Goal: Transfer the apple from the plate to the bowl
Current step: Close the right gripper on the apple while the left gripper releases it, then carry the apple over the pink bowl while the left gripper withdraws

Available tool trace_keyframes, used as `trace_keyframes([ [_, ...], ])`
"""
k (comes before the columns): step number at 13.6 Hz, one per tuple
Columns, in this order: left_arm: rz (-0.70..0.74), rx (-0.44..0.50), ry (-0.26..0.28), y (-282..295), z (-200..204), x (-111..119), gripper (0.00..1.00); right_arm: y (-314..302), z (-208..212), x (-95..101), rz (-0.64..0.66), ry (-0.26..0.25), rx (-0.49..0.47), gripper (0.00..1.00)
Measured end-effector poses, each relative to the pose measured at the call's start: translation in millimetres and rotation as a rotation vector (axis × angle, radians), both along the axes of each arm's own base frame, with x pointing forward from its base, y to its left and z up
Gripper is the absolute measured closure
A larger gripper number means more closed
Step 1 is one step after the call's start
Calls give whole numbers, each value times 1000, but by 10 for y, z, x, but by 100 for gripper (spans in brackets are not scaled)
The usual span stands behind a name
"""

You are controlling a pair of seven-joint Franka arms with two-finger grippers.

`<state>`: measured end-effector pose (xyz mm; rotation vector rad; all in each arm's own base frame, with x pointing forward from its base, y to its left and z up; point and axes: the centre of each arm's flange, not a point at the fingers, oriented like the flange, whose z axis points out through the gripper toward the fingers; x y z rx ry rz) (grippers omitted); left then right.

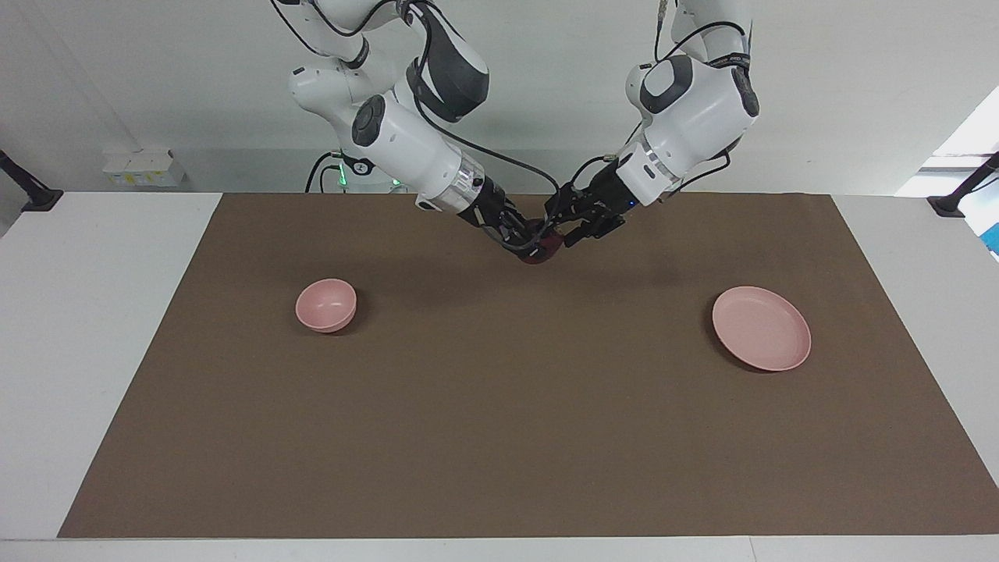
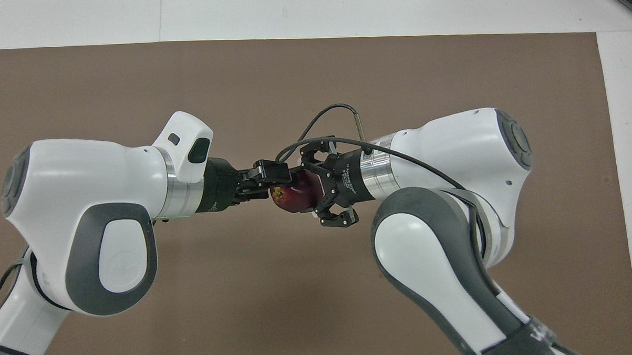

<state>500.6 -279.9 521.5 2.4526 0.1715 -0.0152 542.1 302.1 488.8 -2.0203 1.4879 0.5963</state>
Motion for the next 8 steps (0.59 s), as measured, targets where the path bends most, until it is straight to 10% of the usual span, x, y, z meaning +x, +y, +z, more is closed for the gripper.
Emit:
trace_keyframes([
  [8,-106,316,-127,288,-108,101,0,-871,255,299,262,-145,-172,30],
])
